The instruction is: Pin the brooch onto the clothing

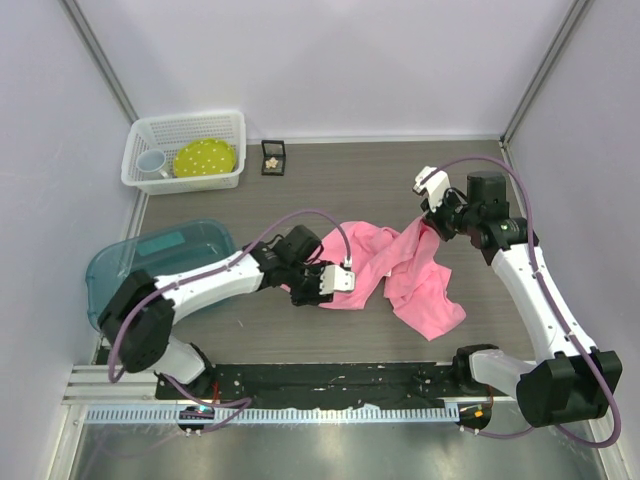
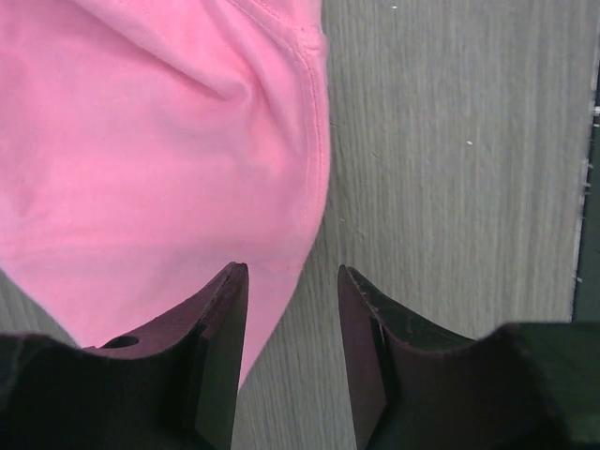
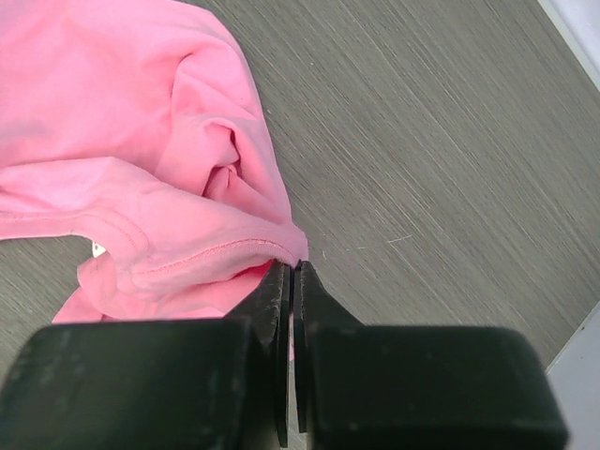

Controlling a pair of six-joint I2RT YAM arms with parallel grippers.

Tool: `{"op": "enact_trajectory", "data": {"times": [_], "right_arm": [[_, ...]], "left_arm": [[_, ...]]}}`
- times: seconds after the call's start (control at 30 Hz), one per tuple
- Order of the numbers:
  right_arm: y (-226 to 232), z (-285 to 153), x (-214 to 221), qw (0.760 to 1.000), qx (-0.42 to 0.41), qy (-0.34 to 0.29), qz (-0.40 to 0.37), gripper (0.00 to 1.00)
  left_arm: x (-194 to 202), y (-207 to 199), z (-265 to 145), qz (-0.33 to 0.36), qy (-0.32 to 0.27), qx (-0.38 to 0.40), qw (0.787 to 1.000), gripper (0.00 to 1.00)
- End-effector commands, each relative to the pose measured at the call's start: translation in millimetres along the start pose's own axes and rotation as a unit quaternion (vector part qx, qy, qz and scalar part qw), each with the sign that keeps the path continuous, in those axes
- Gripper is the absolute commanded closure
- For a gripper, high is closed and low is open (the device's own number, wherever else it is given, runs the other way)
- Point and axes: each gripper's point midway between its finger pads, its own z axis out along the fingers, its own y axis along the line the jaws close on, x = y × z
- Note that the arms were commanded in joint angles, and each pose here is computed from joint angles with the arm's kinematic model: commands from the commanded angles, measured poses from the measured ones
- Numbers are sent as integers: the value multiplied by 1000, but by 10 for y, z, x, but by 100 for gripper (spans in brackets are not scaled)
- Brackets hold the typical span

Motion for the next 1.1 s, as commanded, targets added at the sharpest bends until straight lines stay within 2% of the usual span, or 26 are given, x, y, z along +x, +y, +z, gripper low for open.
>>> {"op": "enact_trajectory", "data": {"times": [0.0,0.13,0.33,0.5,0.63,0.77,0.87,0.9,0.97,1.0,1.07], "right_arm": [[12,-2,-28,1000,-2,-10,6,99],[22,27,0,1000,-5,-8,7,99],[28,43,13,1000,-6,-9,4,99],[41,92,70,1000,-11,-4,9,99],[37,119,96,1000,-12,-3,13,99],[37,128,114,1000,-12,-1,16,99],[52,138,136,1000,-14,0,21,99],[59,144,140,1000,-15,0,25,99],[60,157,148,999,-11,-2,42,99],[59,165,153,999,-10,-3,50,99],[57,146,118,998,-5,-9,63,99]], "left_arm": [[-184,274,151,36,-4,-26,999,54],[-175,197,352,47,12,3,999,55],[-56,32,448,37,32,40,998,55],[71,-123,484,31,50,73,996,50],[148,-120,543,28,63,75,995,49],[218,-47,618,15,76,53,996,52],[225,-1,652,13,74,41,996,58],[221,24,672,6,74,35,997,68],[275,74,710,-8,90,21,996,78],[266,98,710,-20,94,18,995,88],[243,141,674,-35,93,11,995,97]]}}
